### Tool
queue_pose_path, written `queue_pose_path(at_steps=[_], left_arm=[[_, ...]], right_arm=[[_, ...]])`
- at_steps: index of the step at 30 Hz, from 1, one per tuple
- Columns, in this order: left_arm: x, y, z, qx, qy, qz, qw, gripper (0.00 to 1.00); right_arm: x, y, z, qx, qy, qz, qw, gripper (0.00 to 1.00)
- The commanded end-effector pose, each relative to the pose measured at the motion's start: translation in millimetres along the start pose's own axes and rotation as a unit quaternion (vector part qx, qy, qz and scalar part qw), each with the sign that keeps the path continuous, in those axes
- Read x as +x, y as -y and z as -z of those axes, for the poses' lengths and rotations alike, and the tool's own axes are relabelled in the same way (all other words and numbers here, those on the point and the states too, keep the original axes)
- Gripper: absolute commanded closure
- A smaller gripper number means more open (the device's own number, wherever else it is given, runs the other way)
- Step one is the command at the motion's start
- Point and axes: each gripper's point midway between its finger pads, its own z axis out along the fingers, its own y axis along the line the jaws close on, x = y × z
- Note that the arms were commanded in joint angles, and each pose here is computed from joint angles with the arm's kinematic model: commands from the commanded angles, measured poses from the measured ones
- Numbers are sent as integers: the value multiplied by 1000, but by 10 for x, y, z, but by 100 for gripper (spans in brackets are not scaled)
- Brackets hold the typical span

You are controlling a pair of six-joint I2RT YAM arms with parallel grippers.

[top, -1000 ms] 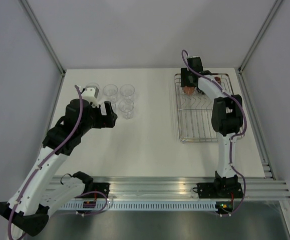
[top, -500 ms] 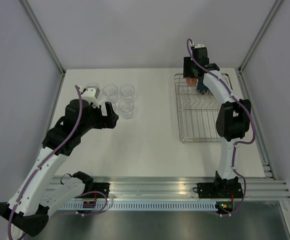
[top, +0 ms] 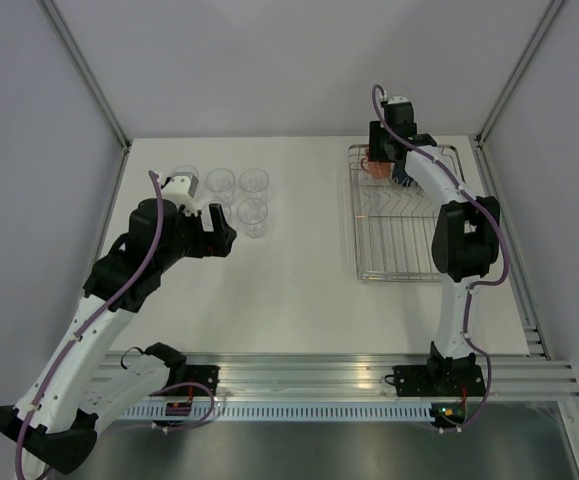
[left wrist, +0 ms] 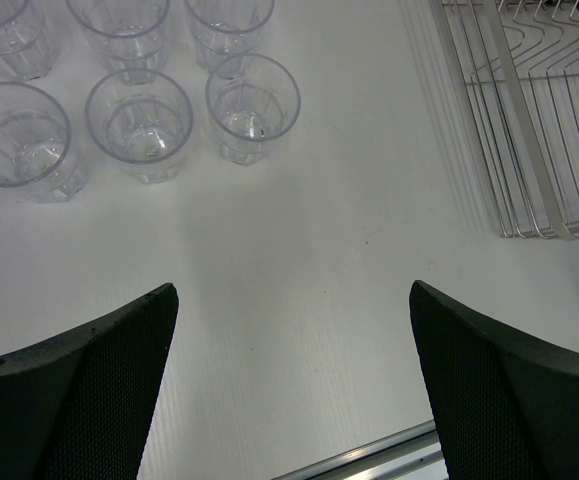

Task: Unload the cups from the dish rack

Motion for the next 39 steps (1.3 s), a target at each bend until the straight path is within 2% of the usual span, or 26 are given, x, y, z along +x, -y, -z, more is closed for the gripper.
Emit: queue_pose_path(at_steps=[1,4,8,11,28,30,33,34,37,39], left_arm=[[-133,33,-9,8,28,-8,1000,1],[-130,31,-7,8,28,-9,1000,1],[-125,44,-7,11,26,-9,1000,1],[-126,49,-3,12,26,-9,1000,1],[-151,68,11,18,28,-13,999,1],[-156,77,10,19,28,-12,999,1],[-158,77,3,19,27,-12,999,1],[-167,80,6,19,28,-12,999,1],[-181,97,15,23,29,-9,999,1],[-184,110,19,26,29,-8,999,1]], right_arm=[[-31,-59,-18,-22,14,-6,1000,43],[6,-48,-23,-22,12,-2,1000,39],[44,-108,-24,-45,11,8,999,26],[73,-136,-59,-64,10,15,998,22],[248,-178,-377,-104,6,41,994,23],[239,-178,-382,-105,9,41,994,26],[195,-195,-351,-109,16,43,993,46],[173,-194,-335,-109,20,43,993,57],[69,-170,-246,-103,41,42,993,74],[-18,-155,-151,-102,56,42,992,83]])
